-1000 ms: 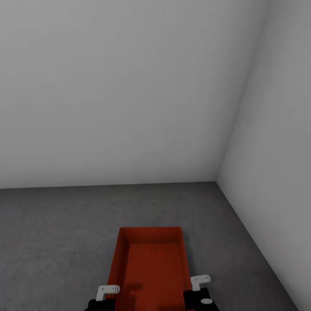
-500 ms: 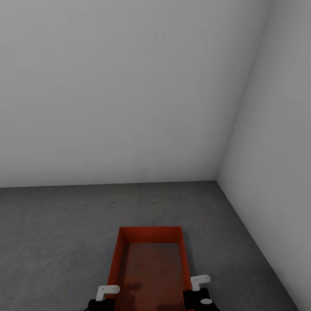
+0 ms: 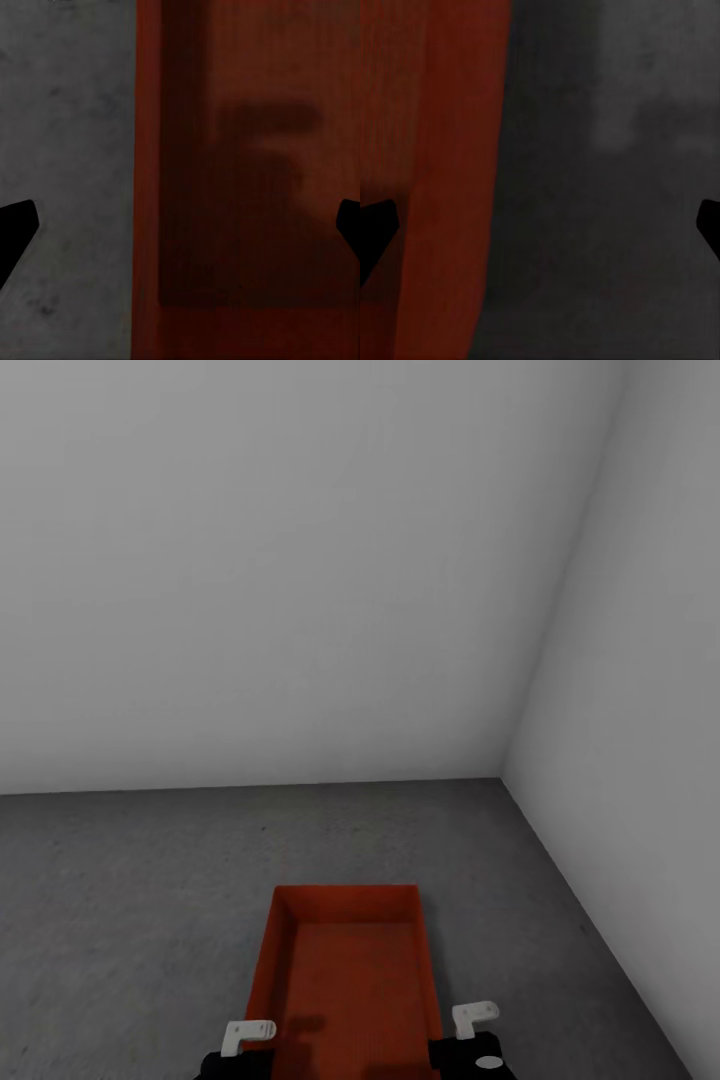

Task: Move the two storage containers from the living room to the garage. In the garage, place one container on the floor and stack the other container on top of it (either order is fine).

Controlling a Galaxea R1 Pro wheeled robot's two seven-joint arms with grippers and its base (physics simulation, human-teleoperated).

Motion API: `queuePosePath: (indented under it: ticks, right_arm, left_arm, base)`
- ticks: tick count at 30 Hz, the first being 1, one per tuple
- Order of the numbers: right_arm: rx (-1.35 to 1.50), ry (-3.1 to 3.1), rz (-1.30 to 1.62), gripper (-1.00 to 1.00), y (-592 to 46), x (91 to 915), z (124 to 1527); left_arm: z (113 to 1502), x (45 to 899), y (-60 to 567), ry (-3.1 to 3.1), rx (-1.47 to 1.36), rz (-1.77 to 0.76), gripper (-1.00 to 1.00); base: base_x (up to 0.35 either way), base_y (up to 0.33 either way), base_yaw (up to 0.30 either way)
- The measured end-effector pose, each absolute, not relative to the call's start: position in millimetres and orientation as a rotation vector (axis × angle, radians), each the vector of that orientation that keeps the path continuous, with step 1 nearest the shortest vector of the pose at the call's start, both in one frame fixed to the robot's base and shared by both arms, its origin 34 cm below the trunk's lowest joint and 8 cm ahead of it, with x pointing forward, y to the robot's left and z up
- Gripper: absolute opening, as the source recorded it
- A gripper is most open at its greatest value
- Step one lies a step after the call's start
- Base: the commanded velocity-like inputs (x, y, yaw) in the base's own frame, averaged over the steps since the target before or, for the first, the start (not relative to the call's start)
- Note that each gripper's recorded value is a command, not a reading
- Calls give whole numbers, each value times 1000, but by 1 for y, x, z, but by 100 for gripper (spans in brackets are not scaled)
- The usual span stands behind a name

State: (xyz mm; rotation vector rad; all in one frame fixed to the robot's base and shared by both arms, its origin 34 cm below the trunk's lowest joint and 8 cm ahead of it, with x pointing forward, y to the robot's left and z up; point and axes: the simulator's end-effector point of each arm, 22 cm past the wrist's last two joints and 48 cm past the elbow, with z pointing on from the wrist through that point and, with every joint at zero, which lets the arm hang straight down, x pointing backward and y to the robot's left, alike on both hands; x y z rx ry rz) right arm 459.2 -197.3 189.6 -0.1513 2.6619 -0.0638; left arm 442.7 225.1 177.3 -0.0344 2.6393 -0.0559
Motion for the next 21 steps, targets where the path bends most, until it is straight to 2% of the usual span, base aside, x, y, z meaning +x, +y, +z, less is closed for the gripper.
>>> queuePosePath:
  ticks: [21]
  right_arm:
    - [-152, 2662, -63, 100, -197, 459, 190]
  left_arm:
    - [177, 443, 225, 2640, -34, -56, 100]
  base:
    - [0, 0, 0]
